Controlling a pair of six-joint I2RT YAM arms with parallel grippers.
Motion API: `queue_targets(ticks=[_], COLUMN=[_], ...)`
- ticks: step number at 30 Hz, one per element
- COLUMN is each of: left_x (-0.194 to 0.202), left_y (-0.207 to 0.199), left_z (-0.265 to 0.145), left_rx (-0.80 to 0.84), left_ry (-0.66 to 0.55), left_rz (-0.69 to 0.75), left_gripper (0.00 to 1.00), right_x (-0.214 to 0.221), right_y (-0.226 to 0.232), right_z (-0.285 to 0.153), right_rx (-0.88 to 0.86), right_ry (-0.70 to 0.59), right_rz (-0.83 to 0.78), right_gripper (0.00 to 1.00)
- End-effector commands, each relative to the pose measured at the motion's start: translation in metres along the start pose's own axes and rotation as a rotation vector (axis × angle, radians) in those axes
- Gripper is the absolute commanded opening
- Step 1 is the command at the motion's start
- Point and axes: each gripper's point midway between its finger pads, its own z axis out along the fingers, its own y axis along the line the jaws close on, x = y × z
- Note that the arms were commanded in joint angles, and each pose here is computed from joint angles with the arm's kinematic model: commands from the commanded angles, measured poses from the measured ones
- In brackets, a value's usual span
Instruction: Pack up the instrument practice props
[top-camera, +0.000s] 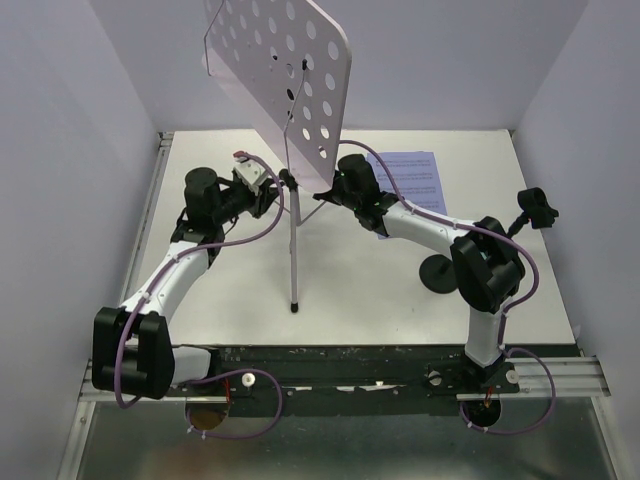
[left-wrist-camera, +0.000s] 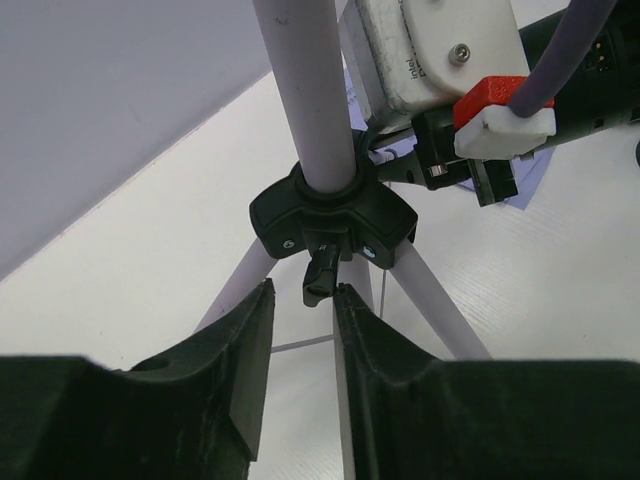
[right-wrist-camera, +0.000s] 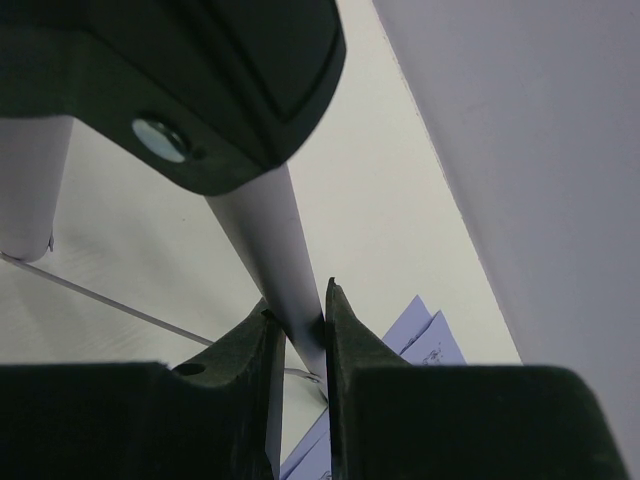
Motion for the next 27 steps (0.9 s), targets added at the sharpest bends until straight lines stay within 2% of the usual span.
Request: queue_targets(ticks=[1,4,10,14,17,22,24,27], left_x=[-0.025,-0.027,-0.027,-0.025,-0.029,-0.037,-0.040,-0.038], left_y=[-0.002,-0.001,0.003,-0.001,-0.005,-0.023,-0.027,-0.012], left_z=[0.004,0.006,0.011,0.012,0.009,0.004,0.004,0.004], left_rx=[0.047,0.043,0.040,0.056,0.091,0.235,0.292,0.246], left_ry=[-0.069,-0.073,-0.073,-0.061,-0.045,-0.013,-0.020,-0.018], left_rz=[0.059,0.060,0.034,-0.054,-0.277,-0.756,-0.844,-0.948], left_gripper=[0.45,0.47,0.37,0.18,0.01,0.00,0.00,0.00], right_x=[0.075,0.074,0.076,0.075,0.075,0.080,0.081,0.084], right_y=[0.074,0.073,0.076,0.075,0.075,0.078,0.078,0.081], right_z=[-0.009,-0.009,-0.008,-0.007,-0.008,-0.011,-0.012,-0.014], right_rx=[-0.213,-0.212,-0.222,-0.221,-0.220,-0.220,-0.220,-0.226], right_ry=[0.257,0.256,0.262,0.261,0.262,0.272,0.274,0.280], right_rz=[0.113,0.116,0.123,0.120,0.120,0.120,0.118,0.120], right_gripper=[0.00,0.00,0.00,0.00,0.00,0.00,0.00,0.00])
